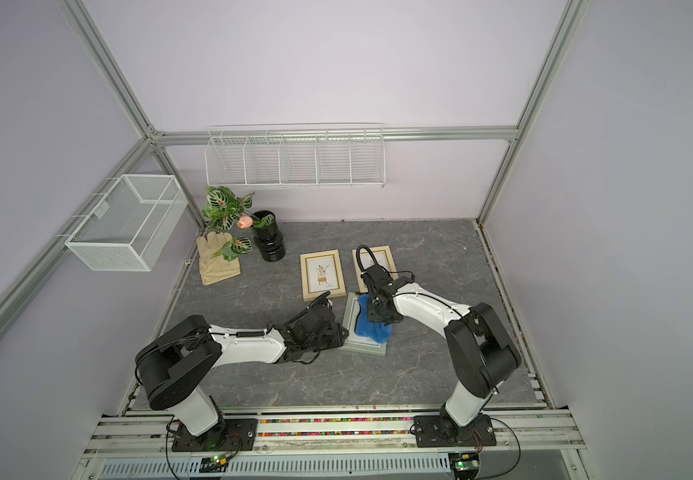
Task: Wipe the picture frame with a cloth
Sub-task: Wipe the dirt from the picture frame.
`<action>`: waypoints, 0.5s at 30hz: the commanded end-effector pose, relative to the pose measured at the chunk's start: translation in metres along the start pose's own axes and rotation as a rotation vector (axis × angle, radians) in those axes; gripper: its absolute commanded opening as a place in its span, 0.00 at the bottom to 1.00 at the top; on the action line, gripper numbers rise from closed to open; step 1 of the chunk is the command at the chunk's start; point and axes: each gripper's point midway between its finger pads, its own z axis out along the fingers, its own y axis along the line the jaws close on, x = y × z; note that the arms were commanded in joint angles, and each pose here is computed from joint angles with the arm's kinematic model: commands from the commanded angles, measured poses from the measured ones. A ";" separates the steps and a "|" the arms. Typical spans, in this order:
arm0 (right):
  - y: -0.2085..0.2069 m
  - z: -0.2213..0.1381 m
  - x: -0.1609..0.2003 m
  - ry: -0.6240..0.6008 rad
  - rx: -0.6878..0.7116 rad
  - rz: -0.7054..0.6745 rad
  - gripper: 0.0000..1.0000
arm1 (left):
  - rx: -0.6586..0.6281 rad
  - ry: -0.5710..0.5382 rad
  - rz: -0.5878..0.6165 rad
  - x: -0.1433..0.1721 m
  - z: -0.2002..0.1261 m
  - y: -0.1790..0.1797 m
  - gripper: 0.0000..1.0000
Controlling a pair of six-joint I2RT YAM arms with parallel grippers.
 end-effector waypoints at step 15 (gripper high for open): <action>0.017 -0.009 0.066 0.065 -0.070 -0.019 0.07 | -0.631 0.497 -0.023 0.137 -0.040 0.175 0.29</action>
